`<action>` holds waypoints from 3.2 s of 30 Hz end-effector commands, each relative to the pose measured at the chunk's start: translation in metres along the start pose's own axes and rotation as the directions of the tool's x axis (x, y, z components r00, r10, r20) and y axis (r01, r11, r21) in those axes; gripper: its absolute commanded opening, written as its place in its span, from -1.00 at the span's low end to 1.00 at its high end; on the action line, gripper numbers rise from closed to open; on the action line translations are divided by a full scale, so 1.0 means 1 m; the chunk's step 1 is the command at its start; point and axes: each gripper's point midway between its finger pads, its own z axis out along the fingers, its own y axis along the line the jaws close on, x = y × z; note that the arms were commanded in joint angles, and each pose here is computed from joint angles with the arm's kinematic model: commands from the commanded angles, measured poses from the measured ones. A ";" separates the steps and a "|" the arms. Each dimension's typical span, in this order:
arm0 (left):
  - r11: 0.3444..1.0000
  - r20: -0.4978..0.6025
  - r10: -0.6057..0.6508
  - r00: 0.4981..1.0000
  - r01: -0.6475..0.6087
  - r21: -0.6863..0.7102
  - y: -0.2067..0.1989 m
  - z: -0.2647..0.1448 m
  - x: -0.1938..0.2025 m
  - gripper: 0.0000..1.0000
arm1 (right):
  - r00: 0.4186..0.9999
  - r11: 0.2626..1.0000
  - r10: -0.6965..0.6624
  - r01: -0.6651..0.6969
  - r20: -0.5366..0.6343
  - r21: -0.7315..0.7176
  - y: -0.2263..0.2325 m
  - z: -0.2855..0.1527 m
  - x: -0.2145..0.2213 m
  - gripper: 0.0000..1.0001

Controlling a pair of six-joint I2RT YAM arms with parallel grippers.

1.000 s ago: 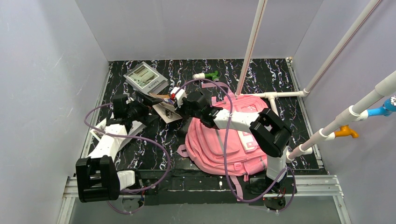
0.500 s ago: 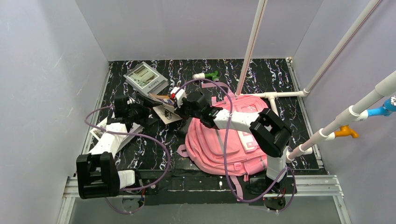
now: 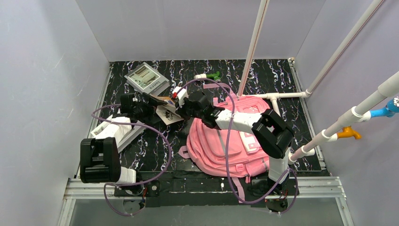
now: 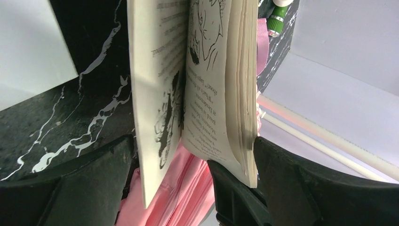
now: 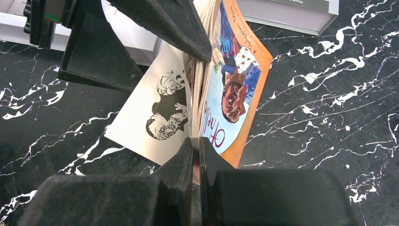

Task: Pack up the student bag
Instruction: Pick up the book from the center of the board.

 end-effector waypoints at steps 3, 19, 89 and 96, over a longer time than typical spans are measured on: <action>0.998 0.000 0.044 0.999 -0.044 0.052 -0.025 0.005 -0.003 0.96 | 0.993 1.000 -0.012 0.014 0.118 -0.014 0.001 -0.014 -0.053 -0.97; 0.995 -0.057 0.037 0.998 -0.031 0.091 -0.037 0.012 0.018 0.37 | 0.994 0.998 -0.020 0.025 0.105 -0.050 0.015 -0.012 -0.052 -0.77; 0.773 0.022 0.403 0.915 -0.353 0.527 -0.137 -0.093 0.123 0.97 | 0.123 0.277 0.939 -0.822 0.321 -0.497 -0.076 -0.279 -0.102 -0.97; 0.783 -0.031 0.379 0.925 -0.303 0.543 -0.132 -0.085 0.137 0.96 | 0.059 0.269 0.927 -0.793 0.369 -0.547 -0.086 -0.289 -0.117 -0.97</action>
